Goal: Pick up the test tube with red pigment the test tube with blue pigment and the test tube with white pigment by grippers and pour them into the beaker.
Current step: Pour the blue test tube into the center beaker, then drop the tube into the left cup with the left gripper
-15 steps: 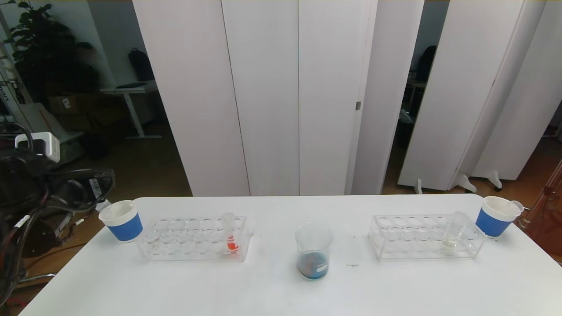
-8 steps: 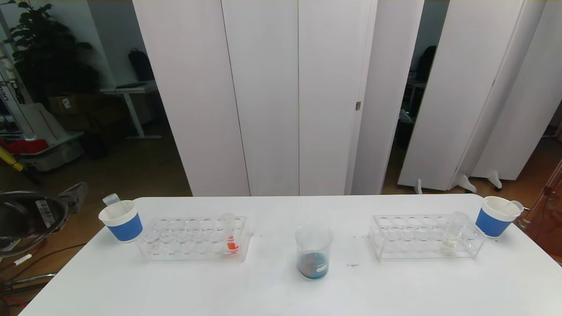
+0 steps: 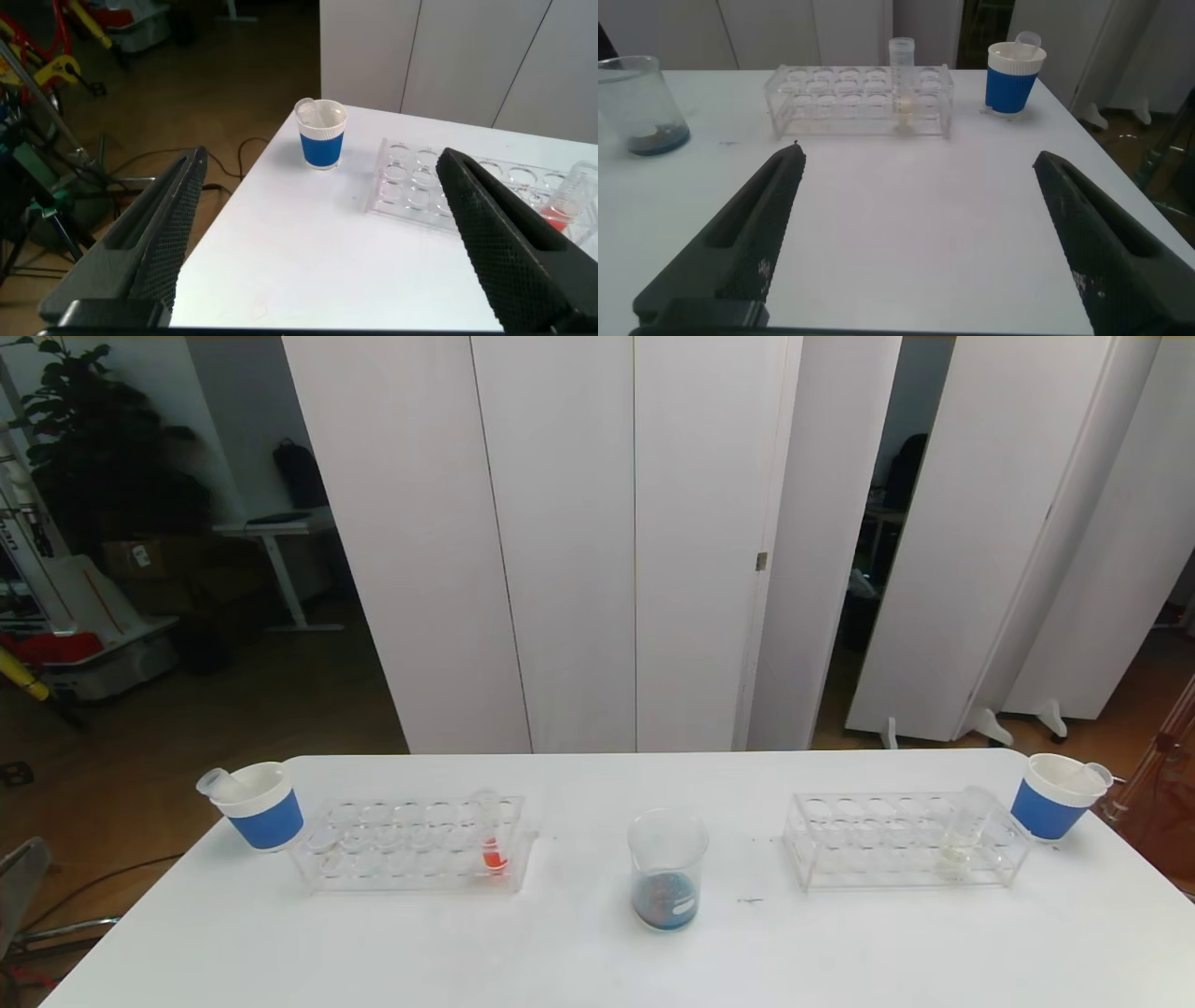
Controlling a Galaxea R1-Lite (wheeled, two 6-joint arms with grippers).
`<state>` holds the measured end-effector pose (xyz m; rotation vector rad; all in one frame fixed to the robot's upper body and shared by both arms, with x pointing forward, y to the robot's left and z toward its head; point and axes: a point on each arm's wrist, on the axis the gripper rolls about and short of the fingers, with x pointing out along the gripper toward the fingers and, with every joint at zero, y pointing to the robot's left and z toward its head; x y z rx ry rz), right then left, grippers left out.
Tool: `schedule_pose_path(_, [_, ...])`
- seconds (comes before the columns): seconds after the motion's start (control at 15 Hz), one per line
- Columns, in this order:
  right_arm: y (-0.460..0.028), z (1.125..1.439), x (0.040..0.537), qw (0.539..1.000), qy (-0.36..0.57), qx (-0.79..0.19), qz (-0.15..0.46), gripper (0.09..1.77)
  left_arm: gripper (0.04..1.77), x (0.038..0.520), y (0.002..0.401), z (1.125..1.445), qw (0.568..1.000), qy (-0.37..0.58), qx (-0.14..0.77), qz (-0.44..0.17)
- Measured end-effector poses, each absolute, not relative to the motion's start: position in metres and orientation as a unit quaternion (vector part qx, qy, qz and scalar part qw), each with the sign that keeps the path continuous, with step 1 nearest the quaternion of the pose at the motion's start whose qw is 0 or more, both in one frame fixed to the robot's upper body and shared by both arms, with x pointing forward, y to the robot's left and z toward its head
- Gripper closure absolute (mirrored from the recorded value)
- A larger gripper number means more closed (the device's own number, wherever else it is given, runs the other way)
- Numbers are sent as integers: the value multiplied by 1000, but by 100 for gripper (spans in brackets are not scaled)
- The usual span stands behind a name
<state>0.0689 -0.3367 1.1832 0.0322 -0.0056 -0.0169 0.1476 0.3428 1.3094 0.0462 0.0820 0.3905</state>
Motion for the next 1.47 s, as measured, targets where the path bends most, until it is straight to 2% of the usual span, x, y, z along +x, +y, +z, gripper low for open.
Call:
schedule_pose_path(0.27, [-337, 1183, 69, 1000, -3, 16, -8, 11, 6, 97, 342, 1292, 982, 27, 17, 187])
schedule_pose_path(0.53, [-337, 1183, 69, 1000, -3, 16, -8, 11, 6, 73, 340, 1270, 984, -15, 10, 179])
schedule_pose_path(1.07, [-337, 1183, 69, 1000, -3, 16, -8, 11, 6, 61, 339, 1215, 992, -38, 6, 122])
schedule_pose_path(1.47, [-337, 1183, 69, 1000, -3, 16, -8, 11, 6, 67, 335, 1198, 997, -68, 6, 33])
